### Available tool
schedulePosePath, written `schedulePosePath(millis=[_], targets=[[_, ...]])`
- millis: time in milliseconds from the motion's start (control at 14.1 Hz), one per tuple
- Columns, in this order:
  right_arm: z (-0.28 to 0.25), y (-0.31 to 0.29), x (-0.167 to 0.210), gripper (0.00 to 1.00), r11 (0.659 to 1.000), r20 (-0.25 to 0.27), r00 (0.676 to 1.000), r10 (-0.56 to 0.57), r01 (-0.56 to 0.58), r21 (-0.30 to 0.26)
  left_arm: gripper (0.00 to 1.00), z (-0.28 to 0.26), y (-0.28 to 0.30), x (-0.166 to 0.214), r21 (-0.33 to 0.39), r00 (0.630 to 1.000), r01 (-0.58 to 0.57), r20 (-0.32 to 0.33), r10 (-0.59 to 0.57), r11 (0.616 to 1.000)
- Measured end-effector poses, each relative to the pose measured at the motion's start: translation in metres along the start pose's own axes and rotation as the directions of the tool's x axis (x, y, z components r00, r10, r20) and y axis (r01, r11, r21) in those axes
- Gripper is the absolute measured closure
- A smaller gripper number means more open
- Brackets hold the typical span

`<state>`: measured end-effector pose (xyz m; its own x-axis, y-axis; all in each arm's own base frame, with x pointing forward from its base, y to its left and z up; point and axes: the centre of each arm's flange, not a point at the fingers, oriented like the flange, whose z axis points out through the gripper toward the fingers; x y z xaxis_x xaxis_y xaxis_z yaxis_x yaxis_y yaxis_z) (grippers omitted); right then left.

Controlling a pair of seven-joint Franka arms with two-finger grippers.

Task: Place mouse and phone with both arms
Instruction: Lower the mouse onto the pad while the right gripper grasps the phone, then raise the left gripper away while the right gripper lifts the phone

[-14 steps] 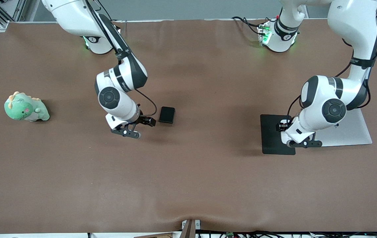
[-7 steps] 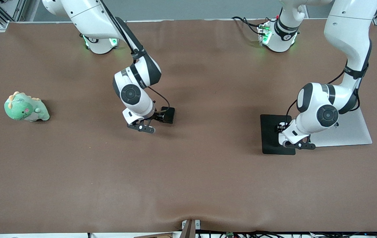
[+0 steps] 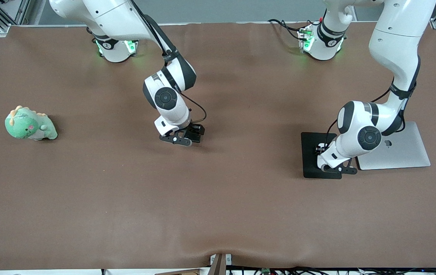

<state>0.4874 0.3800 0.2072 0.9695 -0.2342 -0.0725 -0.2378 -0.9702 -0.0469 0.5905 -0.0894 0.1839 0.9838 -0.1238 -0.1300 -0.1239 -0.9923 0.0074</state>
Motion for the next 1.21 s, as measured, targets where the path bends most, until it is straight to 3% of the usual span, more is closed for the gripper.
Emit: schedulePosePath(millis=[284, 355, 851, 1064, 1135, 1206], targets=[[0.013, 0.001, -0.004, 0.0, 1.0, 0.004, 1.0, 0.012, -0.012, -0.01, 0.03, -0.008, 0.0, 0.003, 0.0, 1.0, 0.0, -0.02, 0.0, 1.0], [0.015, -0.002, -0.007, 0.0, 1.0, 0.001, 1.0, 0.015, -0.015, -0.008, 0.0, -0.014, 0.0, 0.004, 0.0, 1.0, 0.0, -0.027, 0.0, 1.0], [0.03, -0.008, -0.012, 0.0, 1.0, -0.022, 1.0, 0.02, -0.02, 0.007, 0.0, -0.11, -0.015, -0.006, 0.011, 0.998, 0.025, -0.057, -0.025, 1.0], [0.032, -0.009, -0.014, 0.12, 1.0, -0.024, 1.0, 0.017, -0.017, 0.008, 0.0, -0.165, -0.043, -0.019, 0.013, 0.995, 0.072, -0.071, -0.071, 0.997], [0.032, -0.009, -0.013, 0.2, 1.0, -0.025, 1.0, 0.017, -0.017, 0.009, 0.0, -0.186, -0.051, -0.024, 0.013, 0.994, 0.085, -0.076, -0.084, 0.996], [0.032, -0.009, -0.013, 0.2, 1.0, -0.026, 0.999, 0.018, -0.018, 0.009, 0.0, -0.208, -0.056, -0.031, 0.015, 0.993, 0.092, -0.082, -0.091, 0.996]])
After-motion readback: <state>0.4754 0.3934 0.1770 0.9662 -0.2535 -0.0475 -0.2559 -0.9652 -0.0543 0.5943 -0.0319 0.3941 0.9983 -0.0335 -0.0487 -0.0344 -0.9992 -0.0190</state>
